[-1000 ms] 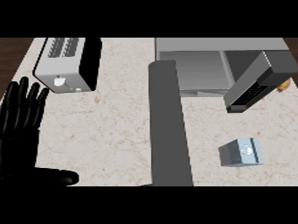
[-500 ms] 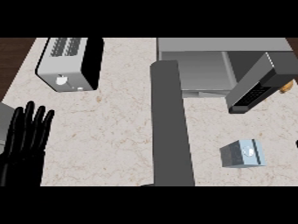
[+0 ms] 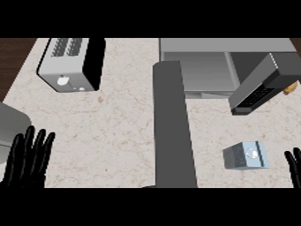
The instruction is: Pick up the milk, place it into the microwave and close the microwave
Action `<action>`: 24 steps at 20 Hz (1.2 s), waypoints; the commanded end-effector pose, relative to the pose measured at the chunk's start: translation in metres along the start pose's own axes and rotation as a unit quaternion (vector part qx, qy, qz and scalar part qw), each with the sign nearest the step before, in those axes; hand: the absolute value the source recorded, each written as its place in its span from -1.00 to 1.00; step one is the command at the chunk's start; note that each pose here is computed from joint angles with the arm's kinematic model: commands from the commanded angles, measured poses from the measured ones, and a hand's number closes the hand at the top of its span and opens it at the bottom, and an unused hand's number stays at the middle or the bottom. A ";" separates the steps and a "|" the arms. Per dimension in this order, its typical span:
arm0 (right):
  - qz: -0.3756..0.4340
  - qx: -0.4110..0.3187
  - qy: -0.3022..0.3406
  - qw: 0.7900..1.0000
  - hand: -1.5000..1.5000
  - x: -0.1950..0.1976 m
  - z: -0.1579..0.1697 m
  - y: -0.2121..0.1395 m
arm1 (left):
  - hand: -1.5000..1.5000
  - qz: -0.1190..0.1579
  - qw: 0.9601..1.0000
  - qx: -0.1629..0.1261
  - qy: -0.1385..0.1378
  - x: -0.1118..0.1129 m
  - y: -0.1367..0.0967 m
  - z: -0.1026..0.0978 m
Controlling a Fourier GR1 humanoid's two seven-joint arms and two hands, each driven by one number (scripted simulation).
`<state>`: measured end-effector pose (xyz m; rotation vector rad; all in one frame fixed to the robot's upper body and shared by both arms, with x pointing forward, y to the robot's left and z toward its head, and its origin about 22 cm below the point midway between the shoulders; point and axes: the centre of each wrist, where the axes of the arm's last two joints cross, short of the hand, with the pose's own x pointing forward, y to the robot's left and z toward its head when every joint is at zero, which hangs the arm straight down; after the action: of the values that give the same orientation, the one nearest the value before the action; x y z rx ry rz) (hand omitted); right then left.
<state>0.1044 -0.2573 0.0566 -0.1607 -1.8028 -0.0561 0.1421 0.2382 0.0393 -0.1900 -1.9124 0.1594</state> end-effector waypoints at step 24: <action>0.046 -0.078 0.045 0.995 -1.00 -0.169 0.014 -0.034 | -1.00 -0.006 1.000 0.001 -0.003 -0.009 0.011 0.035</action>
<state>0.1370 -0.3057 -0.0906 -0.3537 -1.7029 -0.1442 0.1107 0.2483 0.0140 -0.1823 -1.9174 0.1645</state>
